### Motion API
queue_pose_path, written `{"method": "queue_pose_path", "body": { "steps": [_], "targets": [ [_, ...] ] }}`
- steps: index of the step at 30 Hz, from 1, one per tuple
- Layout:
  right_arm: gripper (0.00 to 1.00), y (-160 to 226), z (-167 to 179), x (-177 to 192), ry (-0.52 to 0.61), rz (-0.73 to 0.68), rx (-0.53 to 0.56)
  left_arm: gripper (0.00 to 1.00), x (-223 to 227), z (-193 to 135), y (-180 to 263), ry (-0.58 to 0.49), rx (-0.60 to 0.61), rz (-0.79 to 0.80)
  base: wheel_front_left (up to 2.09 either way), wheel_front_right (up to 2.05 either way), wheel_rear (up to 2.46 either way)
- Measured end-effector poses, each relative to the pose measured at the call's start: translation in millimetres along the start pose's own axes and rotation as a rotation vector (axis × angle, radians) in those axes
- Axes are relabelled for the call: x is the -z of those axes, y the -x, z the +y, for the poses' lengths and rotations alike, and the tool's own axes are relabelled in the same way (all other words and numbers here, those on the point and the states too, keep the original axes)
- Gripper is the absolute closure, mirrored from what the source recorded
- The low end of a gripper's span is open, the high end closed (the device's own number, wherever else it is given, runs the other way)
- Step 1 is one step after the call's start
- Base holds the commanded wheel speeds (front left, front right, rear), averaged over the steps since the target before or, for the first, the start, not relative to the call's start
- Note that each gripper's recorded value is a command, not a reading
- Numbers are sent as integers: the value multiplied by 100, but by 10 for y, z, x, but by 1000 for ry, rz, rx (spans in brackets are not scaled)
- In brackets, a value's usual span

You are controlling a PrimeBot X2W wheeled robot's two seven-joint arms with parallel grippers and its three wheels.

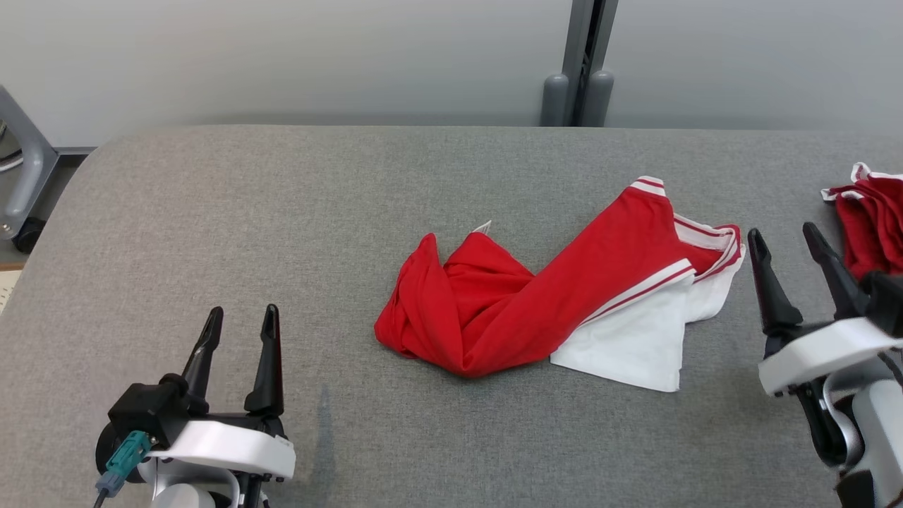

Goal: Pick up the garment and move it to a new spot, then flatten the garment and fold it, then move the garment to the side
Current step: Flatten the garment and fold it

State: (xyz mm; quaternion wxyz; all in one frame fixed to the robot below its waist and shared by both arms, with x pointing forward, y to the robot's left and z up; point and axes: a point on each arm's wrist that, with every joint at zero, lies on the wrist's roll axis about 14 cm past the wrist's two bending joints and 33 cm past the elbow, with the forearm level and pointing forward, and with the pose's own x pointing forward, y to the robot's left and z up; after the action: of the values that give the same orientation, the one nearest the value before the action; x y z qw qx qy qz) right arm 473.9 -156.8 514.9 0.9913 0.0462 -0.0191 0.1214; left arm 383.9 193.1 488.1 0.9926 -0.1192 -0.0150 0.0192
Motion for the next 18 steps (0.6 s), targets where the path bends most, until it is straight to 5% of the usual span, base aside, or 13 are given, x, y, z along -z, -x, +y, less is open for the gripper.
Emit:
{"method": "queue_pose_path", "body": {
  "steps": [9,18],
  "targets": [
    [0,610,-105,199,-31,27,68,0,-28,37,43,-5,-1,-8,0,0,0],
    [0,686,104,429,-44,96,14,0,-32,66,68,-7,-5,-9,0,0,0]
  ]
}}
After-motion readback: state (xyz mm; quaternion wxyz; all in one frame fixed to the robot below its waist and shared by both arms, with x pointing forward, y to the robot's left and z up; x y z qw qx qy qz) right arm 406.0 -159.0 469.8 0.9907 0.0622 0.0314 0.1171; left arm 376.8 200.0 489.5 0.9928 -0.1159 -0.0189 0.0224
